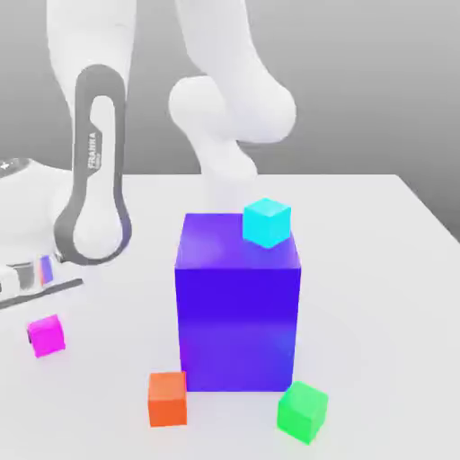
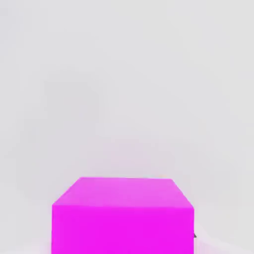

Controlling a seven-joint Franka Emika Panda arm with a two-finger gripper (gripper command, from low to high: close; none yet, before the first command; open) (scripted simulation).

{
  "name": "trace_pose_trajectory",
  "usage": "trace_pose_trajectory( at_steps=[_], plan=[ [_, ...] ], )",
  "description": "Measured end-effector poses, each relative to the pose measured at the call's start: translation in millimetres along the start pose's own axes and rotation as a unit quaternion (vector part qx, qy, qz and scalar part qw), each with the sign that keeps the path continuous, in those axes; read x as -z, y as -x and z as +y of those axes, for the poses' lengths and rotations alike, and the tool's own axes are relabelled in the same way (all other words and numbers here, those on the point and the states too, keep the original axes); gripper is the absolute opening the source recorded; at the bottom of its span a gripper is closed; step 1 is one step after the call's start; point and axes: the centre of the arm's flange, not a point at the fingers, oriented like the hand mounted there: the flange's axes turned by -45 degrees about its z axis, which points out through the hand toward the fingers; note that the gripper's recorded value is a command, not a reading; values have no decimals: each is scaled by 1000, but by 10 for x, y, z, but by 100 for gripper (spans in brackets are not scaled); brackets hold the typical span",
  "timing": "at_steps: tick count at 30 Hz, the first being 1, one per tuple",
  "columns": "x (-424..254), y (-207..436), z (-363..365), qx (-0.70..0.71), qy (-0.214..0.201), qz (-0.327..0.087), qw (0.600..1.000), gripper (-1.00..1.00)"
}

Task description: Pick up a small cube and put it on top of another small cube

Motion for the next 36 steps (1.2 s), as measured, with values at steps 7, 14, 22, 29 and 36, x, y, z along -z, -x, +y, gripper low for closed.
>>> trace_pose_trajectory(
  at_steps=[7,14,22,29,36],
  plan=[
    [389,-879,12,123,17,18,992,-100],
    [715,-2130,-281,253,39,55,965,-100],
    [1183,-2778,-828,126,37,85,988,-100],
    [1390,-3161,-1375,-6,23,90,996,-100],
    [1348,-3449,-1985,-137,6,73,988,-100]
  ],
)
